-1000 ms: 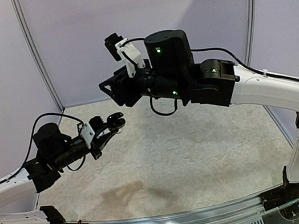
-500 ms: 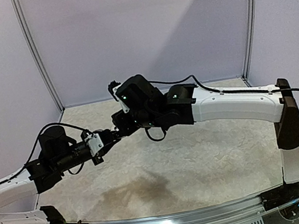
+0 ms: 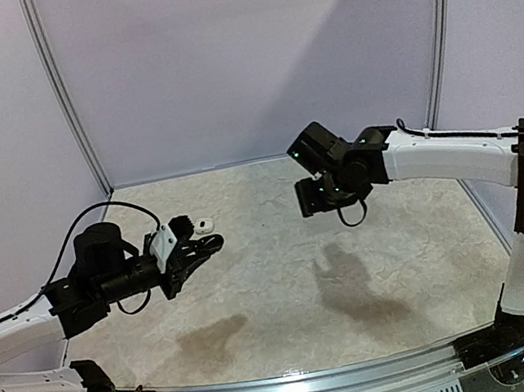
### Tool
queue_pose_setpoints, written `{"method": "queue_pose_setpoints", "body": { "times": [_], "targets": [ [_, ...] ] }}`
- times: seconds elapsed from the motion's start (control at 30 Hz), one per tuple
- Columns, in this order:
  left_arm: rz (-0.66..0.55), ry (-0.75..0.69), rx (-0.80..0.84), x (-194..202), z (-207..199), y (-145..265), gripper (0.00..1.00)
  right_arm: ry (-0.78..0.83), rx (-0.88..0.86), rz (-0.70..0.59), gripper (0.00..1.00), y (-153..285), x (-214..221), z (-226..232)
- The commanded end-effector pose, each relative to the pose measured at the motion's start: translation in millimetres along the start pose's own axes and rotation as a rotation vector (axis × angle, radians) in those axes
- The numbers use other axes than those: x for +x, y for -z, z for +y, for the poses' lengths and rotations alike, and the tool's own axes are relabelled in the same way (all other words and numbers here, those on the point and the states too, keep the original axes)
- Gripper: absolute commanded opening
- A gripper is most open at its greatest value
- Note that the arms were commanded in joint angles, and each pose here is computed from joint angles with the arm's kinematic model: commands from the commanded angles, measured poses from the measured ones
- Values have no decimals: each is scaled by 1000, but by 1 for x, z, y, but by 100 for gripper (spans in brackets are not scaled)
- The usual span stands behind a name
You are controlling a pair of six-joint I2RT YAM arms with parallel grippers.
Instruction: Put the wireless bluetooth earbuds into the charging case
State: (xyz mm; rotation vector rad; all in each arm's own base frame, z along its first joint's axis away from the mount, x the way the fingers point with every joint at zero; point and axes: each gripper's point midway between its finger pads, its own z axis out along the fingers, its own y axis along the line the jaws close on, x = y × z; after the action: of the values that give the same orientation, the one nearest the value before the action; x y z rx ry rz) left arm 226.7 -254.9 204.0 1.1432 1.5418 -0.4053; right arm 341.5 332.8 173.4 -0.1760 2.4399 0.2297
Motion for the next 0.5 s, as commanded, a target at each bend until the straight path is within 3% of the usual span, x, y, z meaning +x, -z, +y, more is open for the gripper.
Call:
{"method": "queue_pose_setpoints", "body": {
  "times": [0.0,0.1,0.27,0.47],
  "targets": [
    [116,158,45,16,-7,-4,0,-133,45,86,66,2,38,-47],
    [224,197,85,27,-9,-12,0,-206,48,89,72,-3,54,-75],
    [487,328,247,51,-12,-10,0,-275,48,59,97,1,62,-102],
    [708,591,293,82,22,-5,0,-356,116,80,99,-1,79,-154]
  ]
}}
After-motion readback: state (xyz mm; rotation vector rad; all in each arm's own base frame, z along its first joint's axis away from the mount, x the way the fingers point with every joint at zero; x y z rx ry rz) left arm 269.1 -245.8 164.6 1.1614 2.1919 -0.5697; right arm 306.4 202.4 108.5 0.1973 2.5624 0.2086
